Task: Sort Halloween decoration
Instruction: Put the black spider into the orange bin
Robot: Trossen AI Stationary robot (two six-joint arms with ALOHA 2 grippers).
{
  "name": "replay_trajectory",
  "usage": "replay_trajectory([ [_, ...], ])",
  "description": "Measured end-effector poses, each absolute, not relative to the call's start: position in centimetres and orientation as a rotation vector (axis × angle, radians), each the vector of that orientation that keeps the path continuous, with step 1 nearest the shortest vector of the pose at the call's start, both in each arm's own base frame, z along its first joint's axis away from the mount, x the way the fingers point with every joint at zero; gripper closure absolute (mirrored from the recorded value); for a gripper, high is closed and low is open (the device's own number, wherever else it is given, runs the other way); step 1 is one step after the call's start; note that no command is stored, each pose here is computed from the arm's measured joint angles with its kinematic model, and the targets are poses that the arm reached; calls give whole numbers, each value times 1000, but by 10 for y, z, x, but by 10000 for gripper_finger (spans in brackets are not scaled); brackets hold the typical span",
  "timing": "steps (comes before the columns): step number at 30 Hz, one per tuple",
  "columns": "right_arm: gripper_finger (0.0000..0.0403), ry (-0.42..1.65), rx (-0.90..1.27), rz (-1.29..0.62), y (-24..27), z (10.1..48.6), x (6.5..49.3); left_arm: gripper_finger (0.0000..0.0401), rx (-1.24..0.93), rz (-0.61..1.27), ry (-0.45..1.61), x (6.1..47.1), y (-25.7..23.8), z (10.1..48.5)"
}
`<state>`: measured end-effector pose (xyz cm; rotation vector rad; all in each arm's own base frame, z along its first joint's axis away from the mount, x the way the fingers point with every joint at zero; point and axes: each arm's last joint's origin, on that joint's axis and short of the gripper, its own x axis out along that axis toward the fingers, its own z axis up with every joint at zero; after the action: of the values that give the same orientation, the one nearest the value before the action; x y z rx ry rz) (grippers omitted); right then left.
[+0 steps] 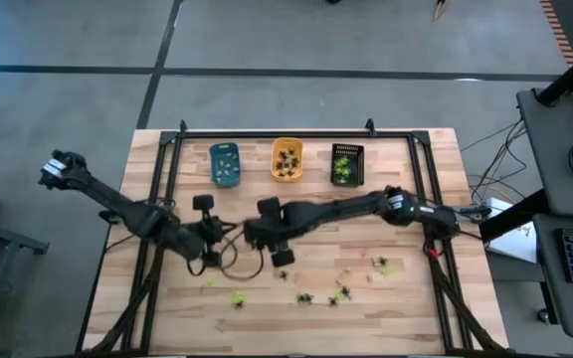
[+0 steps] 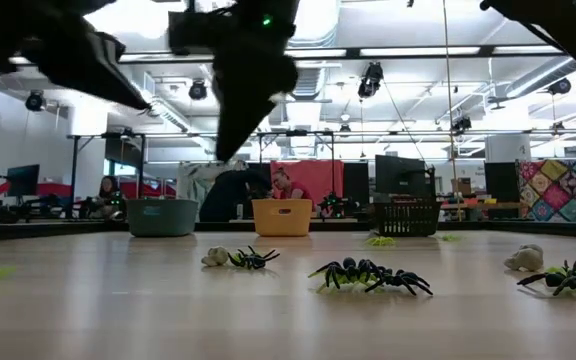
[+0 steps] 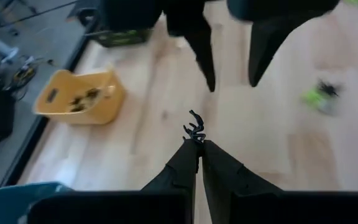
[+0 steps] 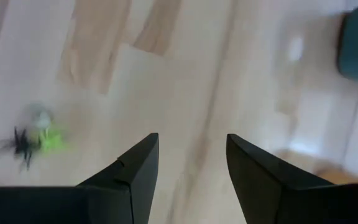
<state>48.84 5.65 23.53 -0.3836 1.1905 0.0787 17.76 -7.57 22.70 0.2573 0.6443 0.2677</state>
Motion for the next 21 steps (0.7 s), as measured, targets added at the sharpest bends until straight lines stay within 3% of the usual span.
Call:
replay_trajectory([
  [6,225,1141,-276,140,22,273,467,401,187,346,588,182,-59,244],
  [12,225,1011,-290,138,19,299,439,401,146,347,528,187,-60,257],
  [21,225,800,-248,82,16,307,376,401,164,386,439,208,-54,263],
])
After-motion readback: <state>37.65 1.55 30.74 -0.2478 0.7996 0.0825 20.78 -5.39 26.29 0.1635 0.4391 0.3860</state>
